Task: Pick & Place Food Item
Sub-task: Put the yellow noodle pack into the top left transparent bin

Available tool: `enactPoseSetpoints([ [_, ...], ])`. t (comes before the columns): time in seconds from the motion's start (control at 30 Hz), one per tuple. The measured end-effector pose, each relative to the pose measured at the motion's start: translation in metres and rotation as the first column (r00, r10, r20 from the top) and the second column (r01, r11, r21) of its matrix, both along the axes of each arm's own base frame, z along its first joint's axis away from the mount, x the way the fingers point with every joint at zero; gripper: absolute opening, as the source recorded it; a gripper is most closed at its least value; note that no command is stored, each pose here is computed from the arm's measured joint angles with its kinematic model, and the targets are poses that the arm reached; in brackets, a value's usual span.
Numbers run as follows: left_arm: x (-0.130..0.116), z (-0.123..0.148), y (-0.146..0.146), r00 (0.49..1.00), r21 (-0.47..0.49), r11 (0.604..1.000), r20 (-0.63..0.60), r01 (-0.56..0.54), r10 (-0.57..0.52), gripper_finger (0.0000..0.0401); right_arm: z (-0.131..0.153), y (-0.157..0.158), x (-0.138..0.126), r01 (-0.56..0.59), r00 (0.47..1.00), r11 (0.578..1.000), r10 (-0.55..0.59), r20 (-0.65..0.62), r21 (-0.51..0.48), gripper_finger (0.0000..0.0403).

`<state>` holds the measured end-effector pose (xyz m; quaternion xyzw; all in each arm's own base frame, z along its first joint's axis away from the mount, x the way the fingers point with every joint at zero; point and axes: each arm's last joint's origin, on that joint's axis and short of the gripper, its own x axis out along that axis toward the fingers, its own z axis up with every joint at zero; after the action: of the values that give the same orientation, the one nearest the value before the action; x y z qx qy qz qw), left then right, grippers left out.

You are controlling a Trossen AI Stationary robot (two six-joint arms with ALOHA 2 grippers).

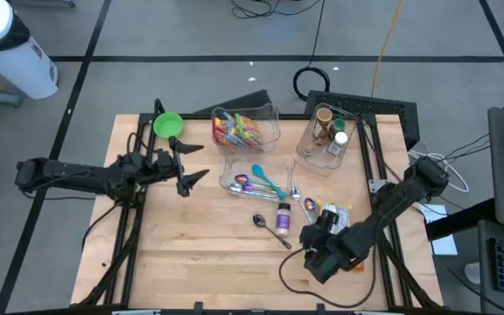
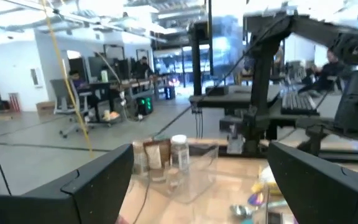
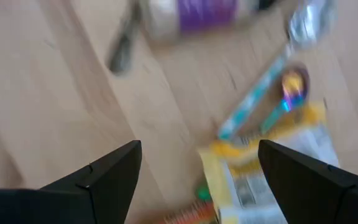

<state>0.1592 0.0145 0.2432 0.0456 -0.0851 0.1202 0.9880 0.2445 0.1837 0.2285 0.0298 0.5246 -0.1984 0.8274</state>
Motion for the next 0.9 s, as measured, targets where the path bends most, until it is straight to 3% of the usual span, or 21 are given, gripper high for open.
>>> enactPoseSetpoints([
  [0.13, 0.004, -0.001, 0.005, 0.999, 0.01, 0.999, 0.006, 0.032, -0.032, 0.0379, -0.014, 0.003, -0.009, 0.077, 0.985, 0.997, -0.074, -0.156, 0.018, 0.0313],
  [0.4, 0.011, -0.005, 0.015, 0.998, -0.011, 0.998, 0.003, 0.069, -0.069, 0.0379, -0.015, 0.019, -0.038, 0.156, 0.969, 0.987, -0.161, -0.188, -0.042, 0.0313],
  [0.73, 0.021, -0.019, 0.019, 0.991, -0.126, 0.986, -0.058, 0.109, -0.117, 0.0379, -0.035, 0.031, -0.058, 0.074, 0.938, 0.967, -0.151, -0.312, -0.246, 0.0313],
  [0.9, 0.025, -0.025, 0.02, 0.989, -0.184, 0.977, -0.079, 0.108, -0.124, 0.0379, -0.039, 0.031, -0.058, 0.066, 0.937, 0.961, -0.152, -0.315, -0.27, 0.0313],
])
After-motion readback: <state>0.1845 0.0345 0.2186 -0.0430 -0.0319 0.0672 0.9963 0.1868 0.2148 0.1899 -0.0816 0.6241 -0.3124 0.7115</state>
